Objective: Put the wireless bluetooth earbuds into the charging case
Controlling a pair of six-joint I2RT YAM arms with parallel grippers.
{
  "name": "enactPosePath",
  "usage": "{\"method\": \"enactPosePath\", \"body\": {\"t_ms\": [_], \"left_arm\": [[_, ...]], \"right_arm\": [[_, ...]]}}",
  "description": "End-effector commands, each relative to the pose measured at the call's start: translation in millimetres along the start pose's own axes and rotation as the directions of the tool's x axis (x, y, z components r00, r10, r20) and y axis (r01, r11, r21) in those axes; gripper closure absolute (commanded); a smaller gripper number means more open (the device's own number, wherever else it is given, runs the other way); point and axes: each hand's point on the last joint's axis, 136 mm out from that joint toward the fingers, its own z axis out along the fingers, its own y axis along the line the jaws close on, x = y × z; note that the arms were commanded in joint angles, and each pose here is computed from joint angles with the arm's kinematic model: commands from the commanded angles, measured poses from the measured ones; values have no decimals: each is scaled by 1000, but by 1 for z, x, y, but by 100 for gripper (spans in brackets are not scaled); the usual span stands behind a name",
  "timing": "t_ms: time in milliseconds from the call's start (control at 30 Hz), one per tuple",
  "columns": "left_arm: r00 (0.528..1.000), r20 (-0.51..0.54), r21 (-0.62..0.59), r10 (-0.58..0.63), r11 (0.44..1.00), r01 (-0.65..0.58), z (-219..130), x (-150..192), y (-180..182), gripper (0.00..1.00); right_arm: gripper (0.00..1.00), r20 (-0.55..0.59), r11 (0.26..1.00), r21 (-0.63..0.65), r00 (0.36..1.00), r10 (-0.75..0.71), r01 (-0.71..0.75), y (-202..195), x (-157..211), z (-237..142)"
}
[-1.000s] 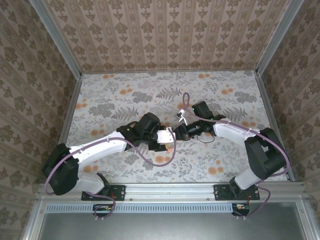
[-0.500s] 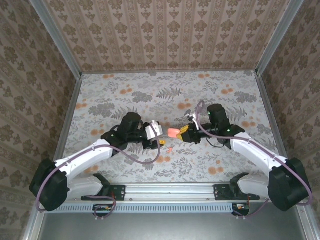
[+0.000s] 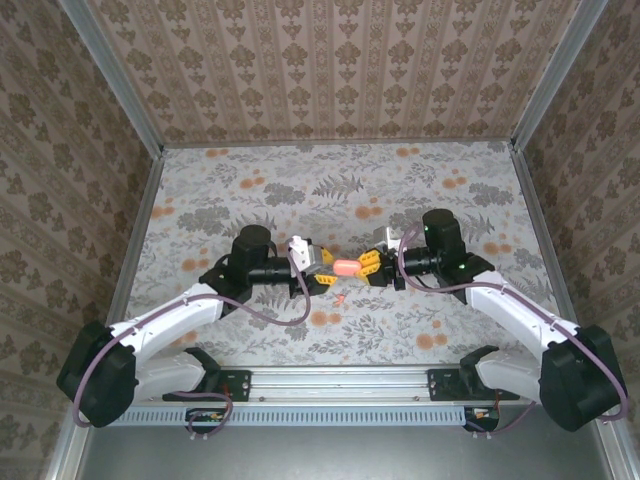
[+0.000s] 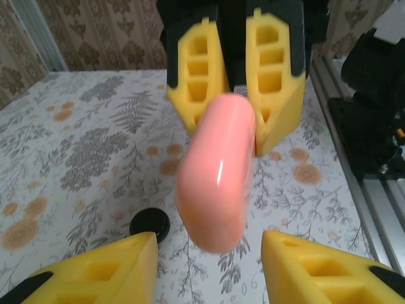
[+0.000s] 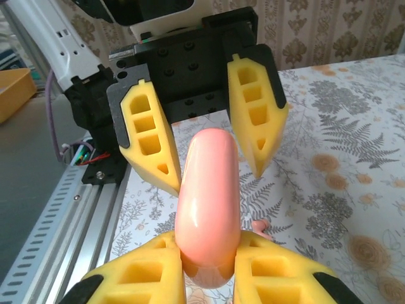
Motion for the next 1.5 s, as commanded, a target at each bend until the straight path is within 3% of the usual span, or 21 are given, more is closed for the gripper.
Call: {"method": "enactPosePath", "body": {"t_ms": [0,667,1467], "left_arm": [[998,70,53,8,999,-12,-3,-16,-9,53],[997,71,138,6,990,-15,4,-19,-17,66],[997,72,140,12,990,-22,0,-26,-21,80]], "right_arm": [[80,51,996,-65,997,-63,66,6,-15,0],[80,73,992,-118,996,-45,54,7,-23,2],[78,48,989,-148,999,-6,13,8,-15,5]]}}
